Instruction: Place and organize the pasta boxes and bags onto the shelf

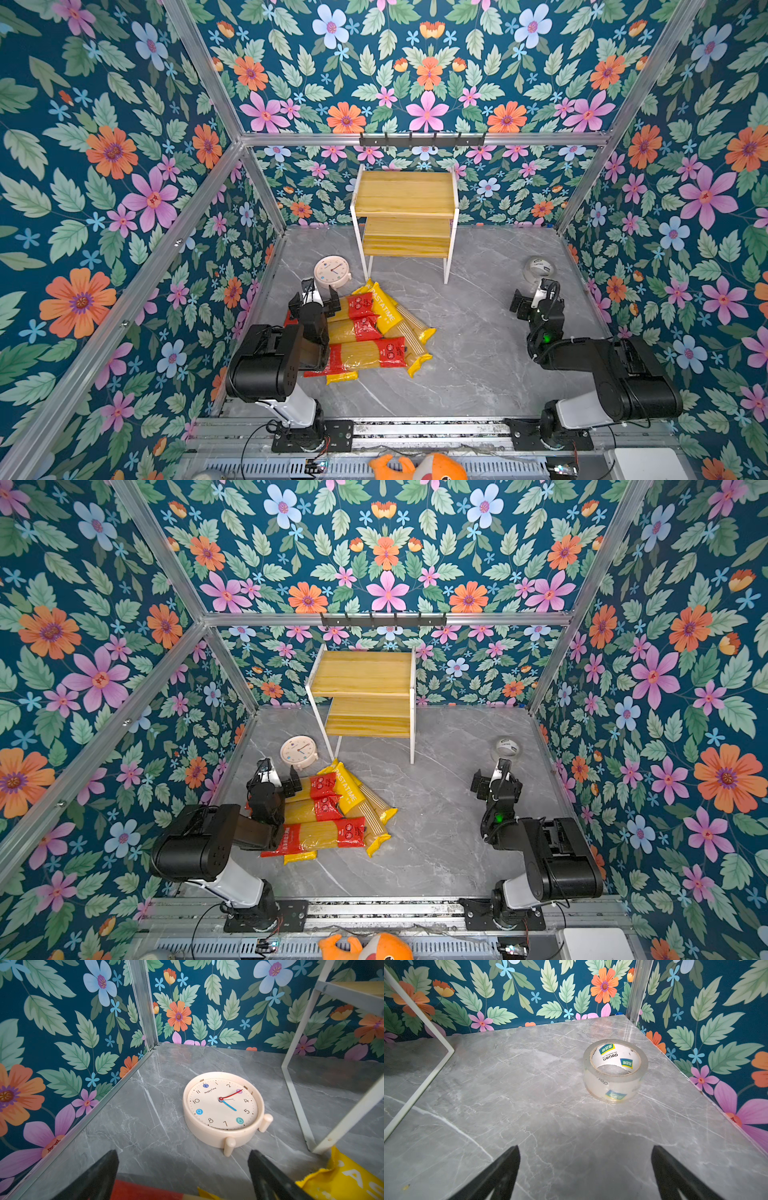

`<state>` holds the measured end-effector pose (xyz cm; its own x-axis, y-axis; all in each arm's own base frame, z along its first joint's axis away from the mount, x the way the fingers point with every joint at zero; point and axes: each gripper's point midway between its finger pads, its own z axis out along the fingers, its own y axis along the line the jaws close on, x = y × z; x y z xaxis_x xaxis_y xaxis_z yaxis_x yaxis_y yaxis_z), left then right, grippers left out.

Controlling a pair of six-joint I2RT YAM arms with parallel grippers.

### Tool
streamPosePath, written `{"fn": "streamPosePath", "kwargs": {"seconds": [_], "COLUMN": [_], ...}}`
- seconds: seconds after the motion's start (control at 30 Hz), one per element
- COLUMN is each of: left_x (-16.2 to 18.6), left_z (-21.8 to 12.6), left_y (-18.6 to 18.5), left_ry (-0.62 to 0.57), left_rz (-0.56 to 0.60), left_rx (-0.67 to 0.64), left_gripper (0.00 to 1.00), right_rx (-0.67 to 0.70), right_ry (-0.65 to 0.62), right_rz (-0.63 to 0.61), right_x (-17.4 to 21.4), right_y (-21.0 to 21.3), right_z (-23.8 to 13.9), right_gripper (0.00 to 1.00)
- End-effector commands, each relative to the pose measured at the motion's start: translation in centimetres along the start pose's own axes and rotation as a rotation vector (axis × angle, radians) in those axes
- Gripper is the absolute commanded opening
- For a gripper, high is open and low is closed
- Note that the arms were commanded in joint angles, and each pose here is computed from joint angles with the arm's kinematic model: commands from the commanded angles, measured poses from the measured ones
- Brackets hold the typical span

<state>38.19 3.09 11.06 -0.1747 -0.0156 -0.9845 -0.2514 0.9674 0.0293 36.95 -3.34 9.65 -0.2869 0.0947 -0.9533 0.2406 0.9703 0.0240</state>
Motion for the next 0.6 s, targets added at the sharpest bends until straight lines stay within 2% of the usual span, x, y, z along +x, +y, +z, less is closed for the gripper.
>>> {"fn": "streamPosePath", "kwargs": {"seconds": [0.0,0.2,0.27,0.4,0.5,0.57], "left_x": [-0.3,-0.5,-1.3,-3.2,-5.1,-6.1], "left_z": [0.0,-0.3,-0.4,-0.3,-1.1,-2.2], "left_y": [0.0,0.2,0.4,0.6,0.6,0.9], "left_ry": [-0.009,-0.026,-0.043,0.0,0.008,0.016], "left_rz": [0.0,0.0,-0.005,0.011,0.0,-0.023], "left_rx": [0.002,0.0,-0.017,-0.056,-0.09,-0.141], "left_gripper": [1.0,1.0,1.0,1.0,1.0,1.0], "right_rx": [0.001,0.006,-0.001,0.044,0.044,0.084], "right_ry": [-0.019,-0.024,-0.051,-0.072,-0.034,0.018], "right_rz": [0.01,-0.009,-0.017,-0.038,-0.07,-0.016], "right_x": [-0.6,-0.9,-1.5,-2.9,-5.1,-6.2], "right_y": [0.0,0.3,0.4,0.3,1.1,1.0], "right_z": [0.1,-0.6,-0.7,-1.5,-2.4,-3.2], "right_gripper": [0.99,0.99,0.99,0.99,0.99,0.99]}}
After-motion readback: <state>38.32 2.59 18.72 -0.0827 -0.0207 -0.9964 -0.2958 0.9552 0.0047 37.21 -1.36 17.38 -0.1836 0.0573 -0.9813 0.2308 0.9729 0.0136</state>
